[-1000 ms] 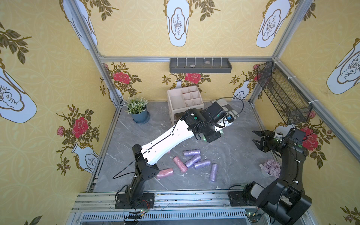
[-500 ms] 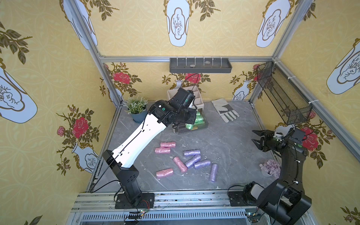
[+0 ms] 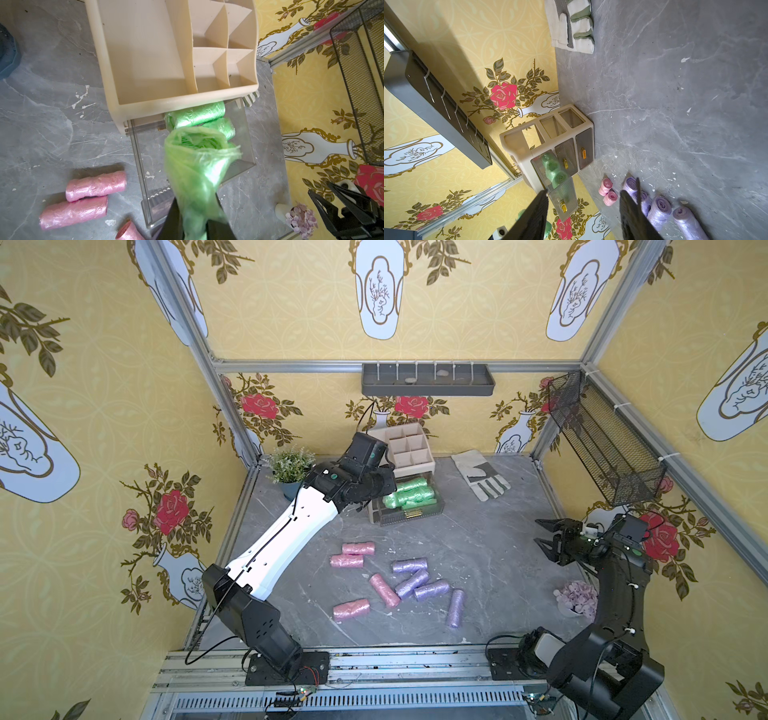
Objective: Sort the rolls of trash bags by color and place them into the drawer
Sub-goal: Place the roll of trash bags in the drawer.
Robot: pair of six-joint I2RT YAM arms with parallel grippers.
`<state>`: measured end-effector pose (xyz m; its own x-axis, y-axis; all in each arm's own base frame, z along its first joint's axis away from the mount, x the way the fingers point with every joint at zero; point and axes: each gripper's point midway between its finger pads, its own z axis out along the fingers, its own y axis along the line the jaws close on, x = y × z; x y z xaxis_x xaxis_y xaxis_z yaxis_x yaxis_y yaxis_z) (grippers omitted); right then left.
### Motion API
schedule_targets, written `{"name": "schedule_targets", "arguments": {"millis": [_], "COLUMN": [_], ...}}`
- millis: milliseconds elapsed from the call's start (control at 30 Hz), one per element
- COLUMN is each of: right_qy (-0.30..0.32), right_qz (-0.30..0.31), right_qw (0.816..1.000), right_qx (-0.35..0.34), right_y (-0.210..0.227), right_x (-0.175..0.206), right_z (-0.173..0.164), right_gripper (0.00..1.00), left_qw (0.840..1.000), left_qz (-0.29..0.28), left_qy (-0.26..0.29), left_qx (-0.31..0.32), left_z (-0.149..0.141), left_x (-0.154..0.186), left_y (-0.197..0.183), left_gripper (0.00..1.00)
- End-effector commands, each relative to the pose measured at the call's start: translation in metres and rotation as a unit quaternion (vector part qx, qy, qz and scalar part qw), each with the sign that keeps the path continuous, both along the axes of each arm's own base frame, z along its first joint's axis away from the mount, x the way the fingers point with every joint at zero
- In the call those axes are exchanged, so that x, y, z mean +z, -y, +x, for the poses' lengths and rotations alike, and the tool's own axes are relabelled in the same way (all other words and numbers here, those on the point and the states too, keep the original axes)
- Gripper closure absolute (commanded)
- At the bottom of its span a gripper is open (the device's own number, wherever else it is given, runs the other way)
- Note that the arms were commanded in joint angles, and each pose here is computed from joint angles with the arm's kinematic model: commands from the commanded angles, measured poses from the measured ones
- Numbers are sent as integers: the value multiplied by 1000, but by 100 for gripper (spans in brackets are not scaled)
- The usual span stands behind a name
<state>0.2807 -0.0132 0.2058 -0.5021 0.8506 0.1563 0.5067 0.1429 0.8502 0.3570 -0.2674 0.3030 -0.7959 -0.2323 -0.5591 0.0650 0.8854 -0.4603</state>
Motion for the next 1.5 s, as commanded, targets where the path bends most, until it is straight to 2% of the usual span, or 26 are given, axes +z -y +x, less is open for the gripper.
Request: {"name": "schedule_targets", "arguments": {"millis": [0, 267, 900, 1467], "right_qy": [12, 8, 9, 12], "right_qz": [-8, -8, -10, -11], "right_qw": [1000, 1000, 1000, 1000], "right_qx": [-2, 0, 2, 2], "right_y": [3, 3, 4, 2], "right_x": [3, 0, -2, 3], "right_z": [4, 5, 6, 4], "right_gripper": [44, 44, 44, 44], "left_qw": [1000, 999, 998, 996], "left_qz": [-5, 26, 58, 79], "left_qy": [8, 8, 3, 6], "left_qx": [19, 43, 37, 37], "left_z": [12, 16, 13, 11], "left_x": [-4, -21, -39, -43], "left_y": [2, -8, -2, -6], "left_gripper": [100, 100, 100, 96]}}
